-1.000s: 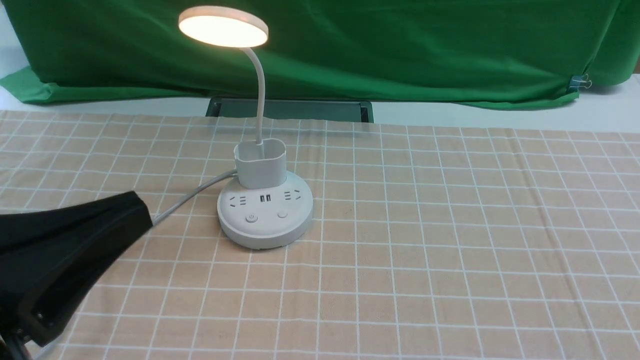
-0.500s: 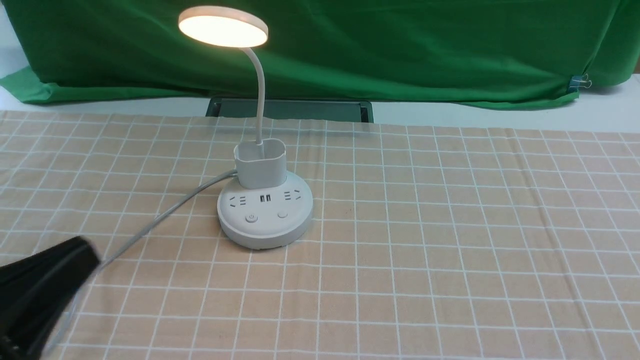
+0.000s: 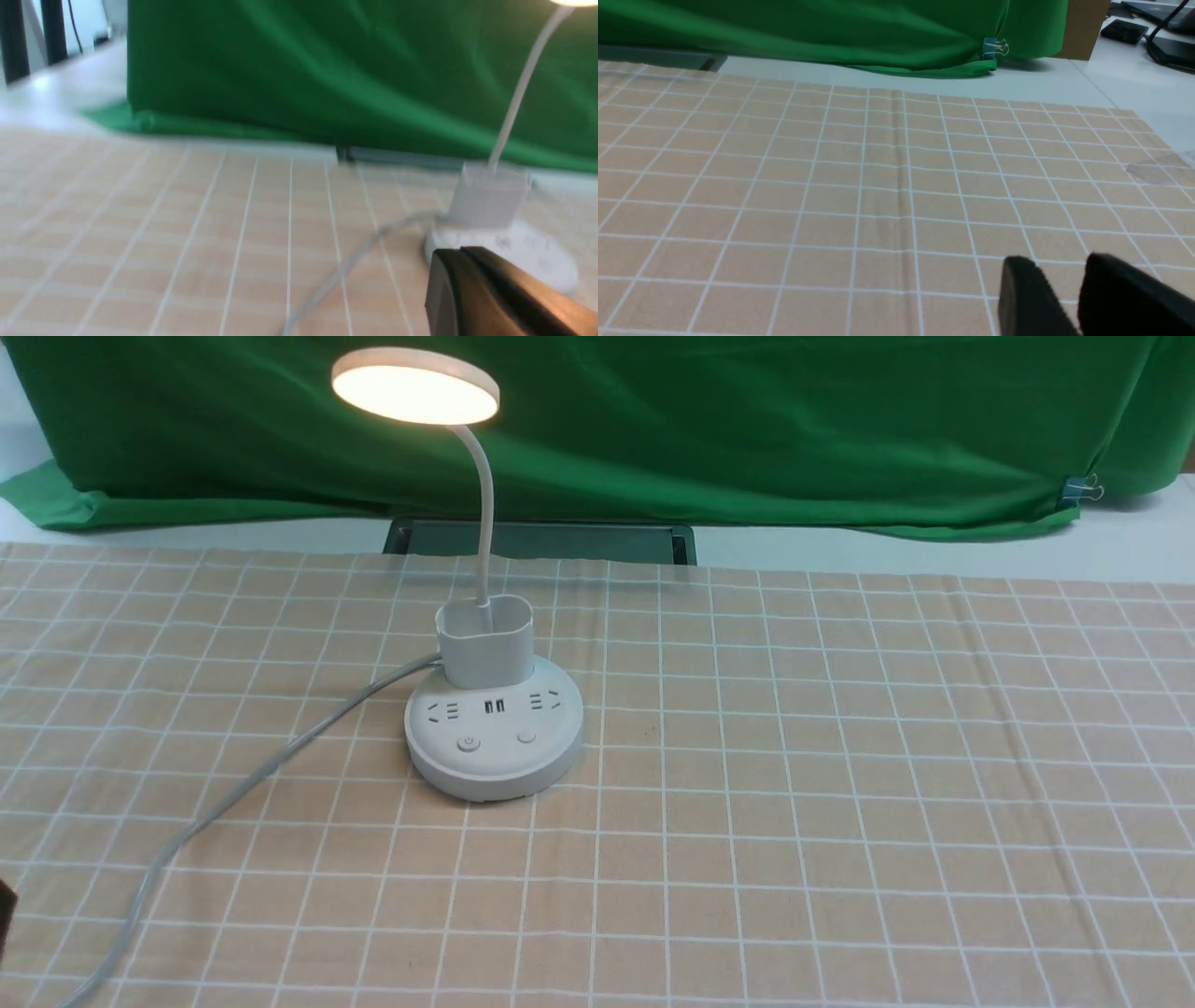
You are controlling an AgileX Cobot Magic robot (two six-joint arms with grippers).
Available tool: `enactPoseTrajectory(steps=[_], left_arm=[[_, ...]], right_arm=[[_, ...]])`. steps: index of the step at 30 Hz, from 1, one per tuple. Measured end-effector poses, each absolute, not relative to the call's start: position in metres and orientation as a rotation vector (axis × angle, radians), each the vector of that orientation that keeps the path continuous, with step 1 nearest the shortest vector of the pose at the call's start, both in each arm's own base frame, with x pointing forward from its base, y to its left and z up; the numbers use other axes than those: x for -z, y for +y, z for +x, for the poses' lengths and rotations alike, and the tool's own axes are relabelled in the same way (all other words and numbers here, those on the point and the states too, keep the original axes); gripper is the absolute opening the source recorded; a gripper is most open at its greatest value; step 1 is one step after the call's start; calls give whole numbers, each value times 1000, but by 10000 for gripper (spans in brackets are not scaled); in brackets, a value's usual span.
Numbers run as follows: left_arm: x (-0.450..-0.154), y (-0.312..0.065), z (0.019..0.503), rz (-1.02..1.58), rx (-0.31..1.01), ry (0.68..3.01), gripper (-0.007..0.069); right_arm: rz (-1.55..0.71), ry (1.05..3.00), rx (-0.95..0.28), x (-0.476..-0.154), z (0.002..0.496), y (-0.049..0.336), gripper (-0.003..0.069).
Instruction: Turn on the table lamp on the light coffee tablecloth with your hand.
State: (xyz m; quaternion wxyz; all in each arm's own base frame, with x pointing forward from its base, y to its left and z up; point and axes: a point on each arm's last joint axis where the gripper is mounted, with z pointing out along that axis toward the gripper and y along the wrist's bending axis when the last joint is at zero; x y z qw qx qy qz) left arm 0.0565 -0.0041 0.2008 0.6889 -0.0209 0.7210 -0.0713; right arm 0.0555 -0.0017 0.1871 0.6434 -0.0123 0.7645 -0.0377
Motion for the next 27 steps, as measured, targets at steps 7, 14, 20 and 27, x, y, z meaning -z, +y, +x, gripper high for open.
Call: enactPoseTrajectory(steps=[7, 14, 20, 27], left_arm=[[-192, -7, 55, -17, 194, 1709, 0], [-192, -7, 55, 11, 179, 1712, 0], [-191, -7, 55, 5, 187, 1715, 0], [-191, -7, 55, 4, 189, 1714, 0]], right_arm=[[-28, 1741, 86, -187, 56, -2, 239], [-28, 1741, 86, -187, 56, -2, 239], [-28, 1741, 86, -187, 56, -2, 239], [-28, 1741, 86, -187, 56, -2, 239]])
